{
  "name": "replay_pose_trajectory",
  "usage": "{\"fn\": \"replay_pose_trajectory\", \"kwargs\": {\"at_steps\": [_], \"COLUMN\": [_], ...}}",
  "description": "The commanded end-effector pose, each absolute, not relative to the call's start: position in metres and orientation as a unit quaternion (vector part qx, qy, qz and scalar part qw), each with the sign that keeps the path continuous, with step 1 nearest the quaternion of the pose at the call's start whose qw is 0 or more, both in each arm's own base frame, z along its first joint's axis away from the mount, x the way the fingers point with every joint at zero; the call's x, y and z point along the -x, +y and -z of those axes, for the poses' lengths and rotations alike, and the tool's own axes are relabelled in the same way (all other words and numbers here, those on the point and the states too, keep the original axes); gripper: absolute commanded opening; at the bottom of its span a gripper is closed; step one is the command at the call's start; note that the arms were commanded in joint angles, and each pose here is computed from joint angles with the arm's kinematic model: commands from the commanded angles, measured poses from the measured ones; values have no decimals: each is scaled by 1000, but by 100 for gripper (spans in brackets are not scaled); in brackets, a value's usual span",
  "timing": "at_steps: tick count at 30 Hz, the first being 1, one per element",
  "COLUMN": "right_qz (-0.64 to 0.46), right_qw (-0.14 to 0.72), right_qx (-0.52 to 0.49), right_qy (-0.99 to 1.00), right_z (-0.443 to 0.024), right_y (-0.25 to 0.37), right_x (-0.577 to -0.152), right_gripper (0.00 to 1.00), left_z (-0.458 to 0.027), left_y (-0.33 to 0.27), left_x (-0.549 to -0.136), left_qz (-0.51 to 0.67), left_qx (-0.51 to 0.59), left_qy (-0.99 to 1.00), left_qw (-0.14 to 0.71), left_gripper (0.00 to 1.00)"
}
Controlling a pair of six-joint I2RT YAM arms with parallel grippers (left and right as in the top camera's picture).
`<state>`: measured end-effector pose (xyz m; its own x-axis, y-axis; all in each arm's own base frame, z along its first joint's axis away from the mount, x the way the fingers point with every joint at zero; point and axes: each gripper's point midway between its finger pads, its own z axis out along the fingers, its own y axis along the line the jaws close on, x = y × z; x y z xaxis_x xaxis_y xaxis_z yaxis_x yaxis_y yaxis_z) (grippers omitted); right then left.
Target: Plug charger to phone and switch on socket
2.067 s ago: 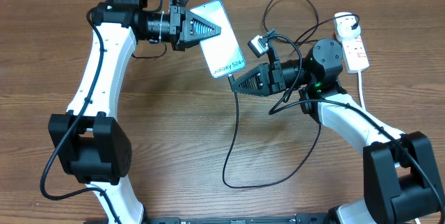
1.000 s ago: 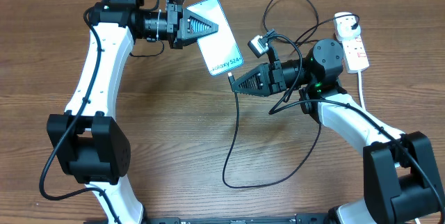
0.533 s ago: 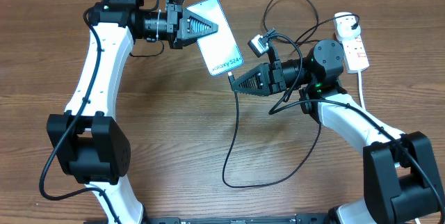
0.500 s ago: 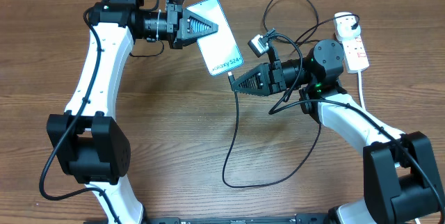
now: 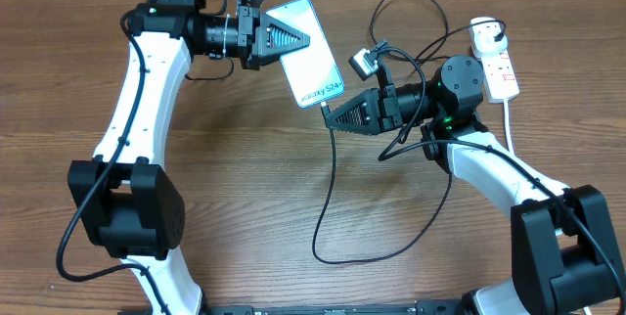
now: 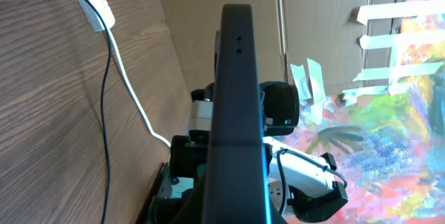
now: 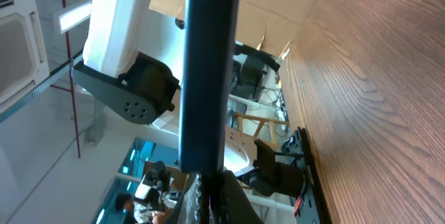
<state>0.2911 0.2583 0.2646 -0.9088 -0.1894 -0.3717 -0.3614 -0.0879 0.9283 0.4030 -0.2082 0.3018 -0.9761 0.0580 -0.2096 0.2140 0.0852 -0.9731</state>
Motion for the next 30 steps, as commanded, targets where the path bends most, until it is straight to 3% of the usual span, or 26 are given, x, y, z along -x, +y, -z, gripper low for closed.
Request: {"fn": "replay_pose_trajectory", "kwargs": {"at_steps": [1,30], "right_qz": [-708,-707], "right_qw": [82,85], "right_qx": [218,215], "right_qy": [667,668], "right_z": [-281,-281], "right_y": [258,253], "right_x": [-292,-295], "right_gripper": [4,4], "left_z": [-309,-309], "left_y": [-212,-211], "left_x": [-398,-398], "left_qz": [681,681], "left_qx": [-100,-99], "left_qy": [724,724], "left_qw": [51,52], "left_gripper": [4,4]}}
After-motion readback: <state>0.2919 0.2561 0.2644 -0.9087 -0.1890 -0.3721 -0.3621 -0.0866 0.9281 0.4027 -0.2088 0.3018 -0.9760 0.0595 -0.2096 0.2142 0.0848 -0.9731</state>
